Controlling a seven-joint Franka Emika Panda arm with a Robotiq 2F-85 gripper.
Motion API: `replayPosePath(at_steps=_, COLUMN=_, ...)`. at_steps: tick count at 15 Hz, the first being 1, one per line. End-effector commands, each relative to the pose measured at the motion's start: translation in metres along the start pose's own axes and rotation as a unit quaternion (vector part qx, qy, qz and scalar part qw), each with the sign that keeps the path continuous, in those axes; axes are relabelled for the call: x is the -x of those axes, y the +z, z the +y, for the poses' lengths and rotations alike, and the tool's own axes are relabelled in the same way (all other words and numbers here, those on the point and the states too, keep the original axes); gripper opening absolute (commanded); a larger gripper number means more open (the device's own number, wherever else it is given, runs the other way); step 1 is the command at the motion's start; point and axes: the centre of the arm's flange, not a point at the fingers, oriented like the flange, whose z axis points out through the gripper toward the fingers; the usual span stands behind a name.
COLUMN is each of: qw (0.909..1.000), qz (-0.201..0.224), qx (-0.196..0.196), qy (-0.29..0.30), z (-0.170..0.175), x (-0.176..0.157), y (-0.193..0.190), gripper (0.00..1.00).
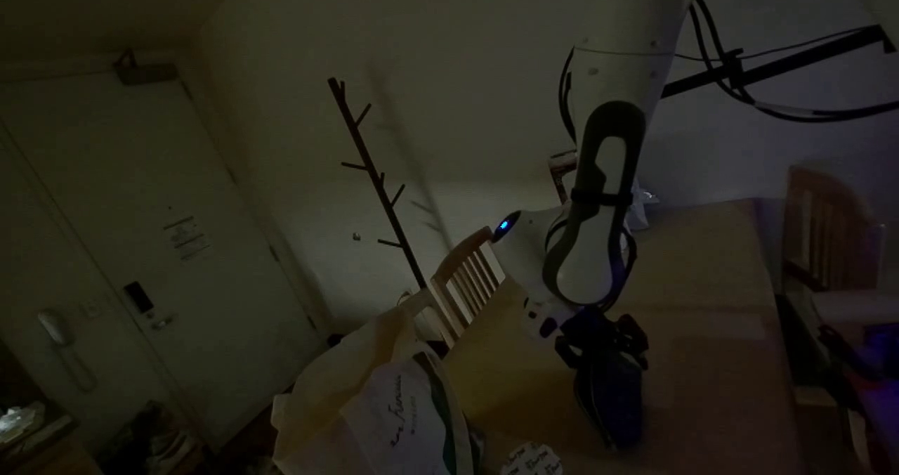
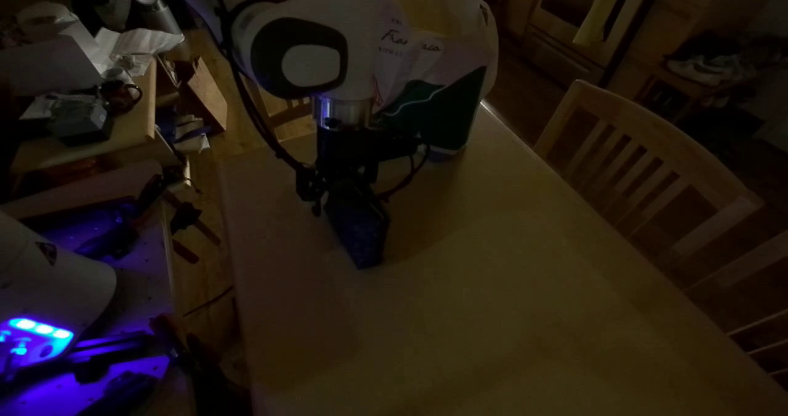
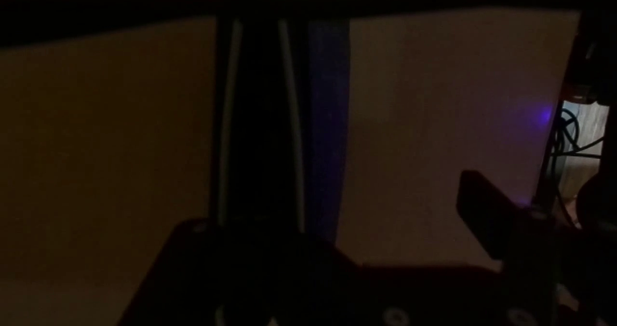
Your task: Put the toothbrush inside the dark blue toiletry bag, pick up the white object from the table and put it inside the white and blue bag
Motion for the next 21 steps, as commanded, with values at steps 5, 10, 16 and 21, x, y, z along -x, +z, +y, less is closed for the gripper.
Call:
replayPosePath(at_steps=5, qw=0.9997, qz=0.016, qx=0.016, qy=-0.002, z=-0.001, x=-0.002, y=-0.007, gripper=1.00)
replayPosePath(at_steps=10, qw=0.9986, qz=0.040, qx=-0.004, qy=0.033, z=-0.014, x=-0.012, y=-0.006, gripper=1.00)
replayPosePath(at_steps=16, qw=0.9942, qz=0.032, qx=0.008, qy=0.102, z=-0.043, x=-0.030, y=-0.009, gripper=1.00)
replayPosePath(at_steps=21, qw=0.9889, qz=0.017, qx=0.014, qy=0.147, z=-0.061, x=-0.041, y=-0.021, gripper=1.00)
